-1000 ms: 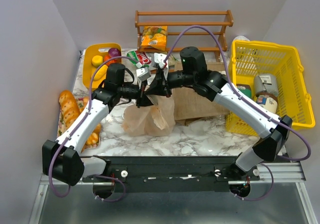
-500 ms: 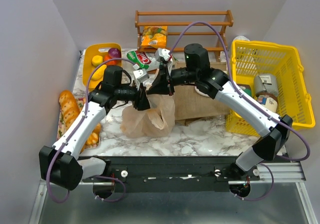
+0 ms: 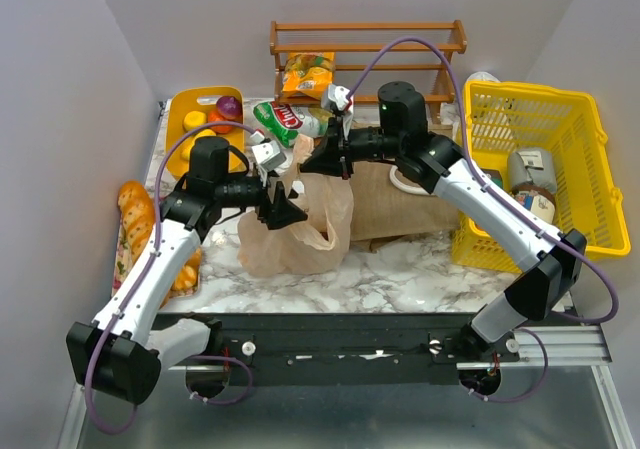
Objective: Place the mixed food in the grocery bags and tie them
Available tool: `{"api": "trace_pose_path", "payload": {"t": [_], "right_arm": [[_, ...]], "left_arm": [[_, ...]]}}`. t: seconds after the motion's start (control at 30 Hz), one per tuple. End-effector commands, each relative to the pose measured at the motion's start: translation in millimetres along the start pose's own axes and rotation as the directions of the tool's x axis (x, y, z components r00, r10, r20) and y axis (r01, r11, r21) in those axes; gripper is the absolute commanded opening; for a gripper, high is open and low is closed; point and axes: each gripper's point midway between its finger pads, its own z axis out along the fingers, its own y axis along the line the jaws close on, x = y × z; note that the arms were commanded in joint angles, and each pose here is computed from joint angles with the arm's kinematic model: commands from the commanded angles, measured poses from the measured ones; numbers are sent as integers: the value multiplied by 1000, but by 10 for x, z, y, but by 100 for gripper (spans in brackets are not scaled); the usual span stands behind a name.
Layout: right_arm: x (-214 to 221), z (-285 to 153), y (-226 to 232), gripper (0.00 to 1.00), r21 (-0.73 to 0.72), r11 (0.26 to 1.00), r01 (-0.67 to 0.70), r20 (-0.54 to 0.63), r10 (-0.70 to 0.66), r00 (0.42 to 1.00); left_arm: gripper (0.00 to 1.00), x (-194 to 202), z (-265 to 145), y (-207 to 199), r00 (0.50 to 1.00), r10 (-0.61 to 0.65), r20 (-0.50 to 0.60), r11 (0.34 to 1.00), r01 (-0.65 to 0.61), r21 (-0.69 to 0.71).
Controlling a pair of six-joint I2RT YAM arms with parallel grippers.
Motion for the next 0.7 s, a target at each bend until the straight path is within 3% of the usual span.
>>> {"api": "trace_pose_path", "payload": {"t": [0.0, 0.67], "right_arm": [[-151, 27, 78, 1, -50, 998, 24, 40, -22, 999], [-153, 347, -22, 1, 33, 999, -7, 78, 5, 997]], "left_arm": [[76, -19, 88, 12, 999, -44, 22, 998, 42, 47], [85, -197, 219, -88, 986, -114, 125, 985, 96, 143]]}}
